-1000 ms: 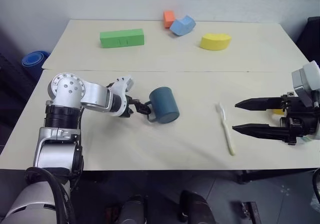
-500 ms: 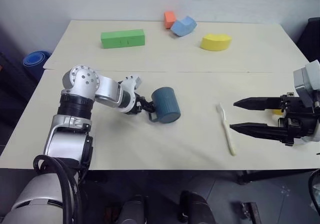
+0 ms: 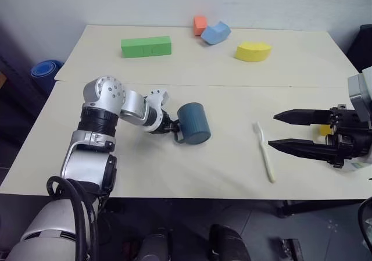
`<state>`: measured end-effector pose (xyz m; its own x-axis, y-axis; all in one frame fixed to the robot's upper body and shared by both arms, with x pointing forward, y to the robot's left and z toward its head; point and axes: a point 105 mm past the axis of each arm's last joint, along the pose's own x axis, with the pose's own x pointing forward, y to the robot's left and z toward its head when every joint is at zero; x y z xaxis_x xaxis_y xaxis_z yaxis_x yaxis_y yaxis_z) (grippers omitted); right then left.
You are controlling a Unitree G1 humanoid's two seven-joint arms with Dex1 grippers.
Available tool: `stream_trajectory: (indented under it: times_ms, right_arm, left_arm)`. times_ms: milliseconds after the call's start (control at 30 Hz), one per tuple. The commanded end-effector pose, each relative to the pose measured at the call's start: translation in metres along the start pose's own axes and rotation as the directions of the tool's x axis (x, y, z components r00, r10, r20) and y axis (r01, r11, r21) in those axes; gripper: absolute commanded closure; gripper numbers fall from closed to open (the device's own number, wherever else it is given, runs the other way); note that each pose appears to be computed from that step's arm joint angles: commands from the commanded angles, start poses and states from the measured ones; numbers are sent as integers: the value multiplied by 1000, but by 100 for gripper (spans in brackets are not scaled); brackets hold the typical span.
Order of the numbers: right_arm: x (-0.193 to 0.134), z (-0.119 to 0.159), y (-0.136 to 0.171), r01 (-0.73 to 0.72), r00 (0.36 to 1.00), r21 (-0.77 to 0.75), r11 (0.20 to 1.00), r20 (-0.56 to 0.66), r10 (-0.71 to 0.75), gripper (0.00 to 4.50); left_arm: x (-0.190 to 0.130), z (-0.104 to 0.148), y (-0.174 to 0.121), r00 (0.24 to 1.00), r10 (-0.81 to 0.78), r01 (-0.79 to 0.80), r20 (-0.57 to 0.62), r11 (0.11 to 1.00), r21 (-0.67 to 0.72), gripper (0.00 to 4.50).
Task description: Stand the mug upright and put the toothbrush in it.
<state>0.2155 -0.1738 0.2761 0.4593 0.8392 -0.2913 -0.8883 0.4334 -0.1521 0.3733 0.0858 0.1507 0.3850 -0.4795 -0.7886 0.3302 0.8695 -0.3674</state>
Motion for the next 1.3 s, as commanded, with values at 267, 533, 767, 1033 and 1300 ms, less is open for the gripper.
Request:
stream_trajectory:
  times_ms: [267,533,767,1033,1300]
  right_arm:
    - [-8,7,-2,37,999,-43,998,5,-37,113]
    - [-8,2,-7,65,998,-41,997,-10,-66,113]
    - [-9,-18,-25,220,975,-1,975,-7,-220,113]
    - [3,-30,-25,290,955,78,954,40,-294,113]
    - [2,-36,-12,268,963,113,957,-8,-269,113]
  left_arm:
    - [9,-13,9,998,12,-15,-67,999,-42,448]
    - [-13,13,12,993,27,-25,115,1000,-16,448]
    - [-56,79,-33,690,-161,-108,706,941,319,448]
    - [-44,60,-61,373,-352,-340,859,810,479,448]
    - [-3,35,-49,385,-316,-346,867,822,453,448]
